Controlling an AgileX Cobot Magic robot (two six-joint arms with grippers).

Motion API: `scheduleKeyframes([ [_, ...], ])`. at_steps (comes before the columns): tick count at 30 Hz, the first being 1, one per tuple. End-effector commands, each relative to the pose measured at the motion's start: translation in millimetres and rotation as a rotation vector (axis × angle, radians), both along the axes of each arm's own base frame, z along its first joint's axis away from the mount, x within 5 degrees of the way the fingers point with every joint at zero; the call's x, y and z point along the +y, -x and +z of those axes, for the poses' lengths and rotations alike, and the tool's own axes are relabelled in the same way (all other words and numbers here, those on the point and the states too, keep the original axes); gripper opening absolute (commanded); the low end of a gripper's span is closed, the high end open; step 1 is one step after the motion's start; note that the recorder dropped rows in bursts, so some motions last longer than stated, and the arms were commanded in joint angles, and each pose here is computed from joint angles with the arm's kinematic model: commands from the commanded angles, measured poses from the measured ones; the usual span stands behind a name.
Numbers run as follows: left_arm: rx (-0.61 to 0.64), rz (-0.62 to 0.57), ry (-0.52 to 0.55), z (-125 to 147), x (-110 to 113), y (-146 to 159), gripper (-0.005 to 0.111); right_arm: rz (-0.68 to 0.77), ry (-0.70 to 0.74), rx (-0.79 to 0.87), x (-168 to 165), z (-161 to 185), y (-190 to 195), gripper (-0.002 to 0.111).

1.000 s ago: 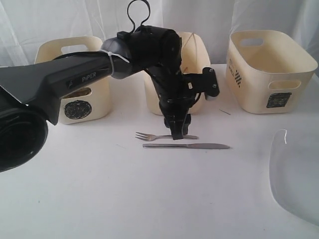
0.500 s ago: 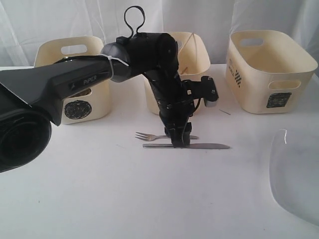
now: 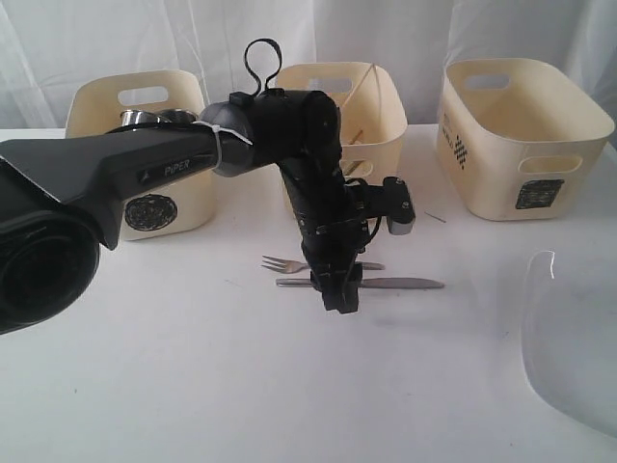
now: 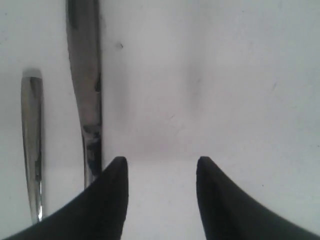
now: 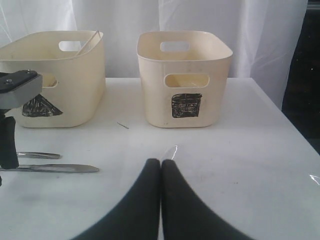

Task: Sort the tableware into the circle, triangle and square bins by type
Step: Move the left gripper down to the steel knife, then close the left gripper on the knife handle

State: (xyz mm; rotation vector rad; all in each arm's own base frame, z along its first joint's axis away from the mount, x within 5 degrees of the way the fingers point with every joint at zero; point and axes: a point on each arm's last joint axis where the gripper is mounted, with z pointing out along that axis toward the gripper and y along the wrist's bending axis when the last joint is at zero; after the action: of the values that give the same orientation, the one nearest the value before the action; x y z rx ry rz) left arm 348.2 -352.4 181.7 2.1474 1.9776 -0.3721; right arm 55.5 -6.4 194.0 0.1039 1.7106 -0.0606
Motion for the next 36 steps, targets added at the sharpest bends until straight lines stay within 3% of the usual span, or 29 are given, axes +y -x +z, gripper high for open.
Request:
scheduleKeyframes([
  [1,-0.023,-0.013,-0.016,-2,1,0,0.048,0.003,0.005,-0.008,0,-1,0,0.000],
  [14,-0.126,0.002,0.018,-1,-1,-10,0.048,0.003,0.005,-0.008,0,-1,0,0.000],
  [36,-0.072,0.009,-0.004,-12,0,-9,0.048,0.003,0.005,-0.008,0,-1,0,0.000],
])
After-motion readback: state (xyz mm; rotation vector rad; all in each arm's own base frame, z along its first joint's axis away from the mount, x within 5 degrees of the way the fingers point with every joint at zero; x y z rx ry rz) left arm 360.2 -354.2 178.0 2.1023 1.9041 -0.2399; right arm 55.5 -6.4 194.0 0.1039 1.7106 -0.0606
